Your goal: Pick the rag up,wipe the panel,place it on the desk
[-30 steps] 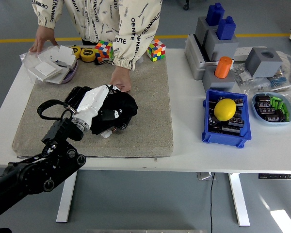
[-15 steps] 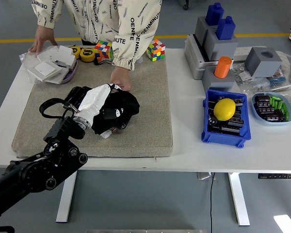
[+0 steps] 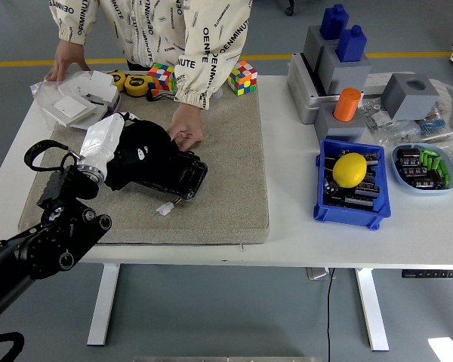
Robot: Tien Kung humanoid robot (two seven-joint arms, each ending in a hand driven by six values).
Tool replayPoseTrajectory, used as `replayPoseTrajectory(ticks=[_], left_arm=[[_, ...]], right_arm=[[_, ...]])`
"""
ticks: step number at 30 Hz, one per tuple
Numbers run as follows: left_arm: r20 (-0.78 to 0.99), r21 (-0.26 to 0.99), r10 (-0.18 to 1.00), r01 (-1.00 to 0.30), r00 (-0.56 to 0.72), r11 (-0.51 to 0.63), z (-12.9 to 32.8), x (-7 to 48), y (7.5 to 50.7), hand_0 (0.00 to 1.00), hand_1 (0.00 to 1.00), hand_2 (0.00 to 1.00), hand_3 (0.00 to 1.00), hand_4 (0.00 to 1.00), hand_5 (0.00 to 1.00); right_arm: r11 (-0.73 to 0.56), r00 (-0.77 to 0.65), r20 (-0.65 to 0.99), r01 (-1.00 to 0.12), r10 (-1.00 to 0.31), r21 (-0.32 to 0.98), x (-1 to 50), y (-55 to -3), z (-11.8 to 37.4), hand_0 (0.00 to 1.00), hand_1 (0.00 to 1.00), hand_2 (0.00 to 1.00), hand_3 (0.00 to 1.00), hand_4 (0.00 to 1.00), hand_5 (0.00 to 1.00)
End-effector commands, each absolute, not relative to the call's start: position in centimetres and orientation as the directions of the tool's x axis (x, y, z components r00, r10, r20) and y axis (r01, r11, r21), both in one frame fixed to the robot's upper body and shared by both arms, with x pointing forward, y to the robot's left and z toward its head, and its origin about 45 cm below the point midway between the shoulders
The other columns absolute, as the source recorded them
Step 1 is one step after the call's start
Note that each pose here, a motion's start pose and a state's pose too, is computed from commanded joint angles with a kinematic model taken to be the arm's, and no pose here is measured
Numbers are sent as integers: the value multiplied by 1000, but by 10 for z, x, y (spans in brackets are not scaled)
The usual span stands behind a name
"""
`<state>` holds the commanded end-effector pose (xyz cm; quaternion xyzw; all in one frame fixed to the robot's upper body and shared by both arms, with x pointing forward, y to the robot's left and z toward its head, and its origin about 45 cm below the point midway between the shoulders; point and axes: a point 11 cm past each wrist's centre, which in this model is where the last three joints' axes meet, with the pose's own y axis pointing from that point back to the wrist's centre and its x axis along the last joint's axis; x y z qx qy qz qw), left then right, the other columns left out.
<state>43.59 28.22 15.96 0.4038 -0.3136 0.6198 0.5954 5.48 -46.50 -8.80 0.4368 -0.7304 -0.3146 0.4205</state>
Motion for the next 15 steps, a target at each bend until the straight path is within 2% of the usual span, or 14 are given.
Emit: replayPoseTrajectory(ticks=[15], left_arm=[[888,64,456,-965,-61,-255,160,443,333,209,303,378,561,712,2]], right_arm=[[421,-265,340,-375,-902,826,55,-465,-88,543,559,493,521,883,353]])
